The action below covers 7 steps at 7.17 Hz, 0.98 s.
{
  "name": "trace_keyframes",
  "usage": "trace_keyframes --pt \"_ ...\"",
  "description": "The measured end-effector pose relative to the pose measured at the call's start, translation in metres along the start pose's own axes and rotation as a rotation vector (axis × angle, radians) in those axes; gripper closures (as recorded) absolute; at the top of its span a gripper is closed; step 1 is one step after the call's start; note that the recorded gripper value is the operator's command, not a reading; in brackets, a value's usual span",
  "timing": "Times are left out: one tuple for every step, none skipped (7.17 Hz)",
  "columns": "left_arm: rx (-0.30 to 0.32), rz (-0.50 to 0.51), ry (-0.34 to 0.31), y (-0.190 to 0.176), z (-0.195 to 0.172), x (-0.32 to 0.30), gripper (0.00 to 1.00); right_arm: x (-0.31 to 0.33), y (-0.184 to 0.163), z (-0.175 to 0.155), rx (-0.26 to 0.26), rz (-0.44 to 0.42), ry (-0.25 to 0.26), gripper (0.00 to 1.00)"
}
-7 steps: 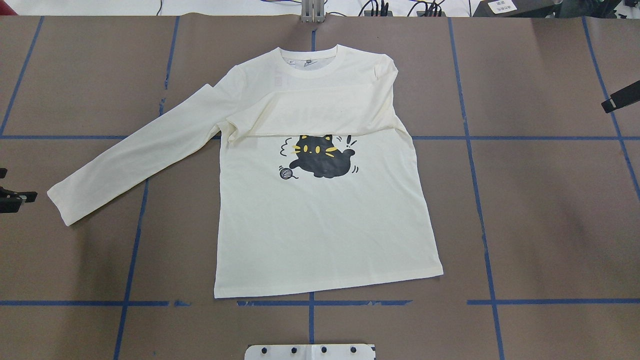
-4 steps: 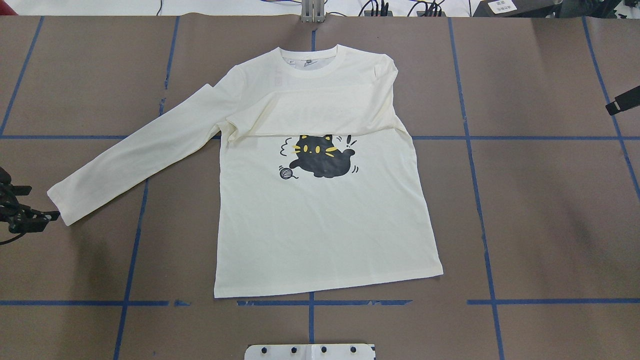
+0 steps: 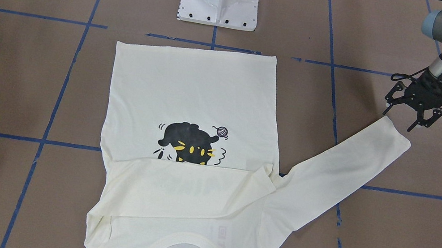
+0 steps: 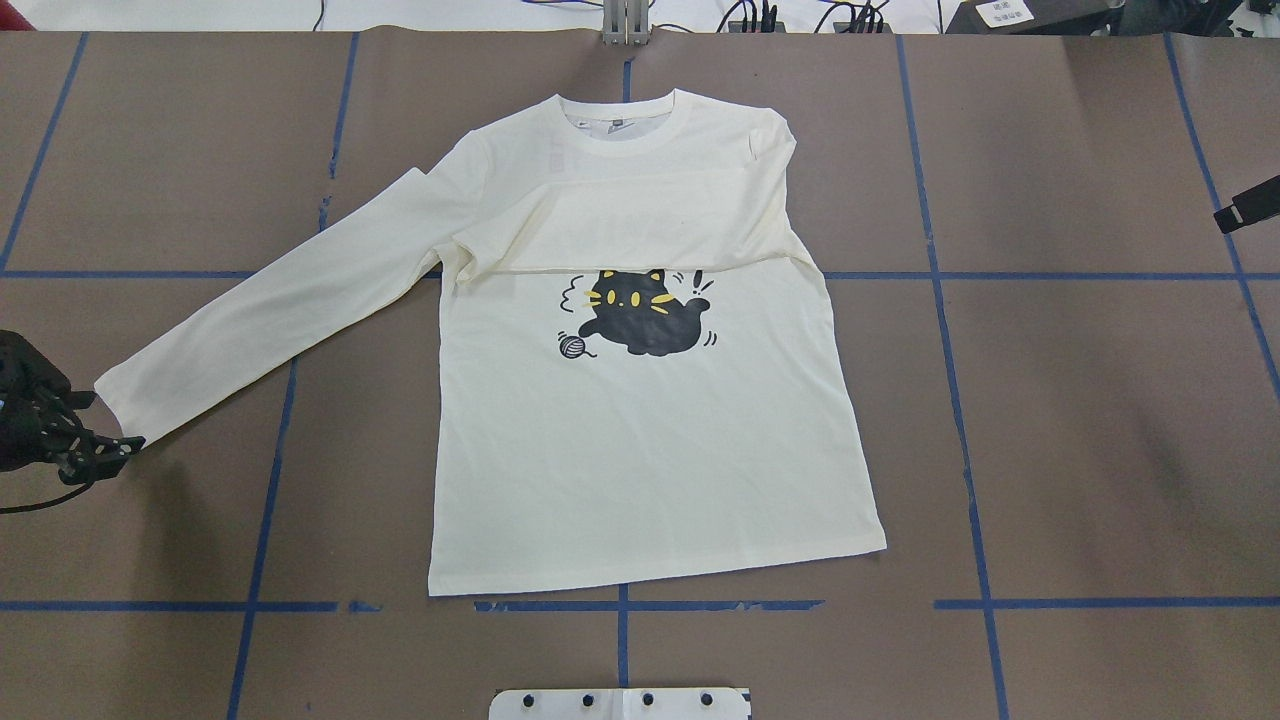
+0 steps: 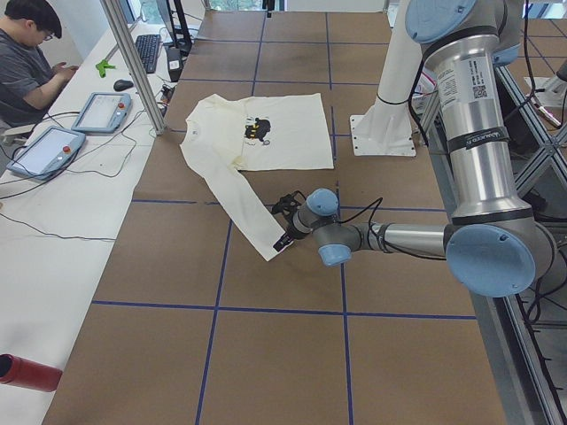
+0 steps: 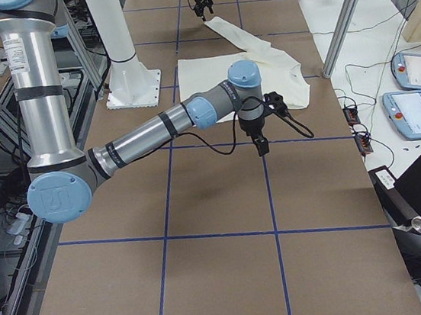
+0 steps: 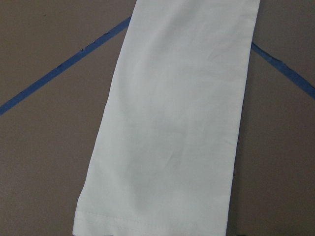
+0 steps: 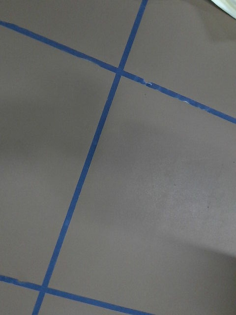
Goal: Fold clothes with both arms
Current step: 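Grasp the cuff of the other sleeve with the left gripper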
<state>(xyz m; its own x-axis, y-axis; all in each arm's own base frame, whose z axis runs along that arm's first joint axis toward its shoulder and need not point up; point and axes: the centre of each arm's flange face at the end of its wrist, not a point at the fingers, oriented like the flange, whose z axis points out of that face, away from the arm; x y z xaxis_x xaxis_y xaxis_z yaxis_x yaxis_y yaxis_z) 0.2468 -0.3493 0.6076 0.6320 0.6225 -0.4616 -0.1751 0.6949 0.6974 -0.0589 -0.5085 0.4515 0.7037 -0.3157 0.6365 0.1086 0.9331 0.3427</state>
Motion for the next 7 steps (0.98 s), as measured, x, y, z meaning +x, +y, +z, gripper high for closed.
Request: trace_keyframes --pt "-0.005 0.006 -0.002 0.0012 0.0058 0.0027 0.14 0.0 0.0 0.0 0.0 0.001 0.0 0.0" --pt "-0.009 0.011 -0.001 0.002 0.0099 0.0053 0.22 0.0001 0.0 -0.0002 0.0 0.001 0.0 0.0" --pt "-0.01 0.014 0.0 0.0022 0.0121 0.0072 0.42 -0.0002 -0.0003 -0.0008 0.002 0.001 -0.001 0.0" --pt "-0.007 0.015 -0.005 0.0015 0.0132 0.008 0.73 -0.0002 -0.0006 -0.0014 0.003 0.001 -0.001 0.0" --pt "-0.004 0.015 -0.012 0.0011 0.0139 0.0076 1.0 0.0002 -0.0006 -0.0019 0.004 0.002 0.0 0.0" --pt "-0.002 0.015 -0.017 0.0012 0.0144 0.0071 1.0 0.0004 -0.0006 -0.0022 0.004 0.002 0.0 0.0" --pt "0.0 0.014 -0.017 0.0006 0.0142 0.0072 1.0 0.0004 -0.0007 -0.0024 0.005 0.002 -0.001 0.0"
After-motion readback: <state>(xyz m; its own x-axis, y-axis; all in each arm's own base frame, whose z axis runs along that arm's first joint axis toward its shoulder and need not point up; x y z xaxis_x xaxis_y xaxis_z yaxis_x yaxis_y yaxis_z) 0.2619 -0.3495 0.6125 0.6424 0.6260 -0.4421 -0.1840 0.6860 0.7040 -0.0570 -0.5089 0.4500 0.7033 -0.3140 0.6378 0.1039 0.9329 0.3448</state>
